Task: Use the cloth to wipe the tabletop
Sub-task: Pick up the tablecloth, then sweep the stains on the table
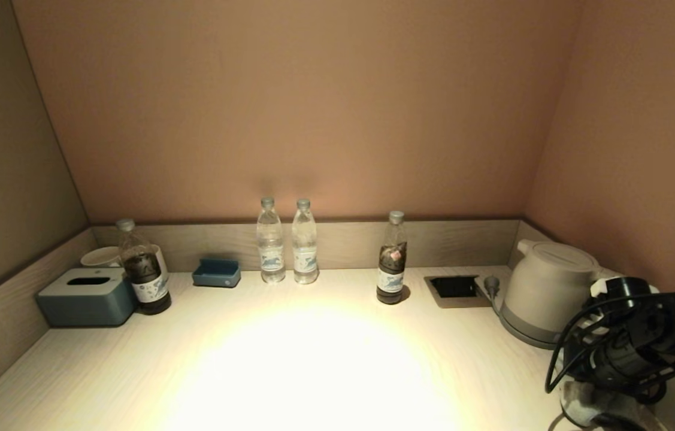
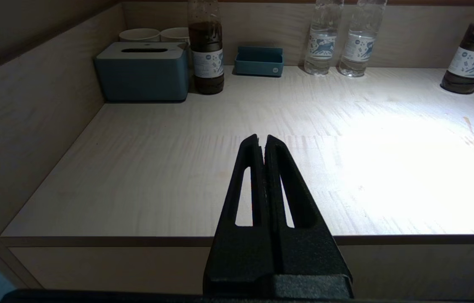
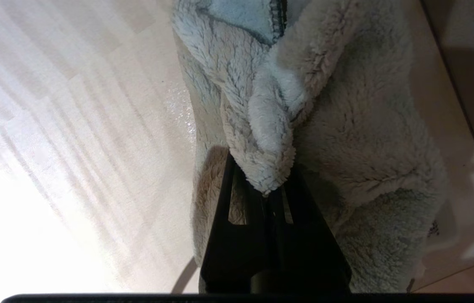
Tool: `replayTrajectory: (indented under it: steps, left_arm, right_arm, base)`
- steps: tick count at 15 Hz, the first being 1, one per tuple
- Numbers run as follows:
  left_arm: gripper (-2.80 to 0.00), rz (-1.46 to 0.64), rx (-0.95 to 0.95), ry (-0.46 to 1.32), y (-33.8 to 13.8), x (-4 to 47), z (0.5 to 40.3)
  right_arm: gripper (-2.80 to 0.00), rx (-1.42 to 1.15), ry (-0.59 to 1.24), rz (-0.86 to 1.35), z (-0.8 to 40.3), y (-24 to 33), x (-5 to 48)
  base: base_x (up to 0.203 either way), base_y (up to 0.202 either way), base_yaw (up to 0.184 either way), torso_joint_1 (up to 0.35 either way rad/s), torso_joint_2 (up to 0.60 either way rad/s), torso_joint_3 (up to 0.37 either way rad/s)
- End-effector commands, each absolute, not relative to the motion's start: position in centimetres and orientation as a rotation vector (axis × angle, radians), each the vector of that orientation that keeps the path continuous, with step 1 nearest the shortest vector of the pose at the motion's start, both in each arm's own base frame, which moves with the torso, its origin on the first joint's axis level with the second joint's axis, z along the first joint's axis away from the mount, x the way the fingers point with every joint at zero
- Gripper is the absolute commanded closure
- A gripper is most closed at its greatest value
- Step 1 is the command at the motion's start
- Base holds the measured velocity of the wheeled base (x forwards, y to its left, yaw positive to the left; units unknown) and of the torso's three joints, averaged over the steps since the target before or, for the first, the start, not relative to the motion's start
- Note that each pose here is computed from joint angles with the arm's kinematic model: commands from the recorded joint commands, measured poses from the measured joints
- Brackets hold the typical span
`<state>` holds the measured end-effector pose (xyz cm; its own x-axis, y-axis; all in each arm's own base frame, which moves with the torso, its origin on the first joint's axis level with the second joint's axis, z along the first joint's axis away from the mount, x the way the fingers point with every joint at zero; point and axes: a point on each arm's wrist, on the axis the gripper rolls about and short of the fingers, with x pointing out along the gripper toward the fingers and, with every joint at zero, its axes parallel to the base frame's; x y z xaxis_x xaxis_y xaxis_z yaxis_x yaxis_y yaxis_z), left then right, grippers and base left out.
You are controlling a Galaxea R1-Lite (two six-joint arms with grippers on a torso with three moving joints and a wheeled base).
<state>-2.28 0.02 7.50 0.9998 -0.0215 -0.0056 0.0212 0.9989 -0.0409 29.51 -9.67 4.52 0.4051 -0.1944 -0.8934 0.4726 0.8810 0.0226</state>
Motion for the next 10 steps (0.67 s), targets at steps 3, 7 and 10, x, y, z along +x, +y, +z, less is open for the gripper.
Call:
replayTrajectory:
  steps: [3, 7, 10]
  left_arm:
    - [0.00, -0.021, -0.041, 0.007, 0.0, -2.3, 7.5]
    - [0.00, -0.021, -0.041, 0.007, 0.0, -2.3, 7.5]
    - [0.00, -0.021, -0.041, 0.007, 0.0, -2.3, 7.5]
  right_arm:
    - [0.00, 0.312, 0.980, -0.372, 7.5, -9.2, 28.9]
    - [0.00, 0.339, 0.838, -0.204, 12.0, -7.6, 27.8]
    - [0.00, 0.328, 0.756, -0.022, 15.0, -4.8, 27.0]
  base:
    - [0.000, 0.000, 0.000, 0.000, 0.00, 0.000]
    - [0.000, 0.000, 0.000, 0.000, 0.00, 0.000]
    - [0.000, 0.000, 0.000, 0.000, 0.00, 0.000]
